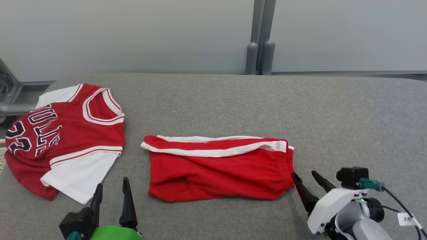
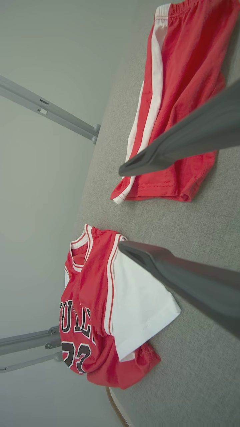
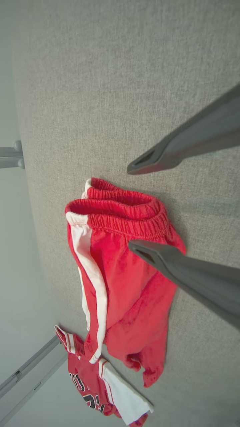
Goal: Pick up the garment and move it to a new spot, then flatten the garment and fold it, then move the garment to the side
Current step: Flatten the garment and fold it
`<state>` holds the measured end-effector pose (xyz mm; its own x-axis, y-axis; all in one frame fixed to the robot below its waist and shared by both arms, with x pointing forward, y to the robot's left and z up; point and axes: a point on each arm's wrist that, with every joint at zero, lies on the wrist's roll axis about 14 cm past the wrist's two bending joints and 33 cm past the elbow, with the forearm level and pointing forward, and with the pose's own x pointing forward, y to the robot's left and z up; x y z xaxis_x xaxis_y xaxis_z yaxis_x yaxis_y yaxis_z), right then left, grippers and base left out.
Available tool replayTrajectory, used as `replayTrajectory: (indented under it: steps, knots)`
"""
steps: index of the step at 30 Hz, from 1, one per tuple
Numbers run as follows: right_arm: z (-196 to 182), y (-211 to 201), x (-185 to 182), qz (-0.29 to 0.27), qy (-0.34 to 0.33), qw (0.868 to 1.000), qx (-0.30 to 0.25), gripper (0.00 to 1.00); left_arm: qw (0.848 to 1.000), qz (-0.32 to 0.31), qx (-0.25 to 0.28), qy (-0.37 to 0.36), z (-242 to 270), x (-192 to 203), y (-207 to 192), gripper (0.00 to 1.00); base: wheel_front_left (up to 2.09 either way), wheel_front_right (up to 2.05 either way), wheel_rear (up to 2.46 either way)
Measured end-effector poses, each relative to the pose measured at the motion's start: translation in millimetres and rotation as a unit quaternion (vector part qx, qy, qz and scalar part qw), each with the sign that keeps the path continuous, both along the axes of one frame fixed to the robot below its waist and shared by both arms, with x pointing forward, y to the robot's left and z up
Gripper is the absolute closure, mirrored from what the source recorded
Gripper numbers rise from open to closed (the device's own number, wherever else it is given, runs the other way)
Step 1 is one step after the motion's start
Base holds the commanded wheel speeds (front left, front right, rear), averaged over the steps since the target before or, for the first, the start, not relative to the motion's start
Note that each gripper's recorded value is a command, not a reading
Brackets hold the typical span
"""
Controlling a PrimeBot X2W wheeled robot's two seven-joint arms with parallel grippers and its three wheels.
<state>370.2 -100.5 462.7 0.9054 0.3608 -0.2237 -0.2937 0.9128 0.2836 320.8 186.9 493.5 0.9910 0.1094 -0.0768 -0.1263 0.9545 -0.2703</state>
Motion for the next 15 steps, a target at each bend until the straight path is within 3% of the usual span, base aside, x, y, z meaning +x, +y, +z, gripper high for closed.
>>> replayTrajectory:
  steps: [7, 10, 15]
  knots:
    - [-19, 13, 15, 0.036, 0.103, 0.994, -0.018, 0.0, 1.0, 0.023, -0.001, -0.003, -1, -10, 10, 0.0, 0.0, 0.0, 0.0]
    - [-24, 10, 17, 0.047, 0.124, 0.99, -0.046, 0.0, 0.999, 0.032, -0.005, -0.003, -1, -13, 15, 0.0, 0.0, 0.0, 0.0]
    - [-34, 13, 20, 0.05, 0.151, 0.986, -0.04, 0.0, 0.999, 0.046, -0.002, -0.005, -1, -14, 22, 0.0, 0.0, 0.0, 0.0]
